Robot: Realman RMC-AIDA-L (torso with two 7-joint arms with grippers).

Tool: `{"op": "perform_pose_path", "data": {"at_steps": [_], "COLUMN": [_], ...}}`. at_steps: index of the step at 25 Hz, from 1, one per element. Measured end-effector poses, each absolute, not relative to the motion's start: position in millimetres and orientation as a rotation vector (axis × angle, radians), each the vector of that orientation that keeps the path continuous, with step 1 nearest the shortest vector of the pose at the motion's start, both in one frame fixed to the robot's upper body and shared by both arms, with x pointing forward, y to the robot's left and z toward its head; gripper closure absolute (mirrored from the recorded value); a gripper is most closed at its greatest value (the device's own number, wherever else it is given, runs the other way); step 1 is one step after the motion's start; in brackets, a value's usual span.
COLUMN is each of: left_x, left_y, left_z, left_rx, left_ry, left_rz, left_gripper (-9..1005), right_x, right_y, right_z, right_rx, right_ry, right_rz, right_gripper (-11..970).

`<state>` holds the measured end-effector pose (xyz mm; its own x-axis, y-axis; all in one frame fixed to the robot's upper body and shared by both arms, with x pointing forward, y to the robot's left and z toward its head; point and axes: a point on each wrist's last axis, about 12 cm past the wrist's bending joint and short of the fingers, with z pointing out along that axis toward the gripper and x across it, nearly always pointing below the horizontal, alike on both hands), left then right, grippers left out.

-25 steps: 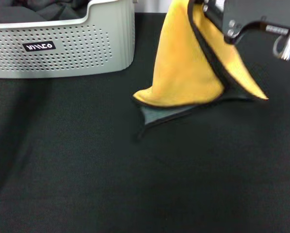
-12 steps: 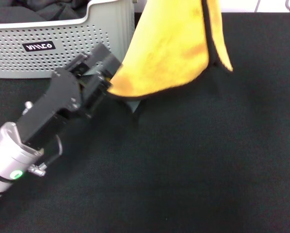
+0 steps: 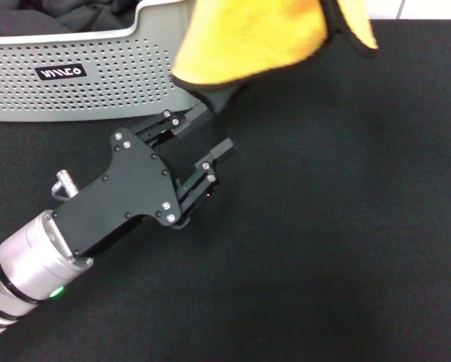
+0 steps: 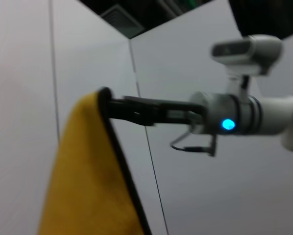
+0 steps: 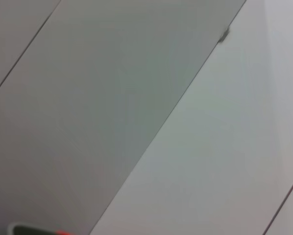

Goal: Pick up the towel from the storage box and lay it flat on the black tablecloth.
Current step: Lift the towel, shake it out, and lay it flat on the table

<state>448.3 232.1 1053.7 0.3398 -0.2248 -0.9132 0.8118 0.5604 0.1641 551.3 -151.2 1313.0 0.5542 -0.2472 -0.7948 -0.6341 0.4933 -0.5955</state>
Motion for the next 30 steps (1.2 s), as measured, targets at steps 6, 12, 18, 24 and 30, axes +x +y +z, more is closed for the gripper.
{"op": "perform_pose_path", "data": {"at_steps": [6, 12, 18, 24, 30], "left_x": [455, 462, 477, 489, 494], "left_y": [228, 231, 233, 231, 229], "left_z": [1056, 1060, 1065, 1071, 1075], "left_rx": [0.812, 0.864, 0.871, 0.913, 0.976], "left_ry": [0.894, 0.791, 0.749, 0.671, 0.553], "left_rz": [-0.551, -0.291, -0.106, 0.059, 0.265], "left_gripper": [579, 576, 527, 489, 482], "right_x": [553, 556, 556, 559, 567], "right_y": [-130, -109, -97, -89, -82], "right_z": [1324, 1339, 1351, 1362, 1366], "right_rx": [-1.030, -1.007, -0.985, -0.938, -0.906], "right_ry": [0.955, 0.926, 0.904, 0.908, 0.930], "right_rz": [0.307, 0.369, 0.410, 0.455, 0.485], "right_gripper": [942, 941, 940, 940, 939]}}
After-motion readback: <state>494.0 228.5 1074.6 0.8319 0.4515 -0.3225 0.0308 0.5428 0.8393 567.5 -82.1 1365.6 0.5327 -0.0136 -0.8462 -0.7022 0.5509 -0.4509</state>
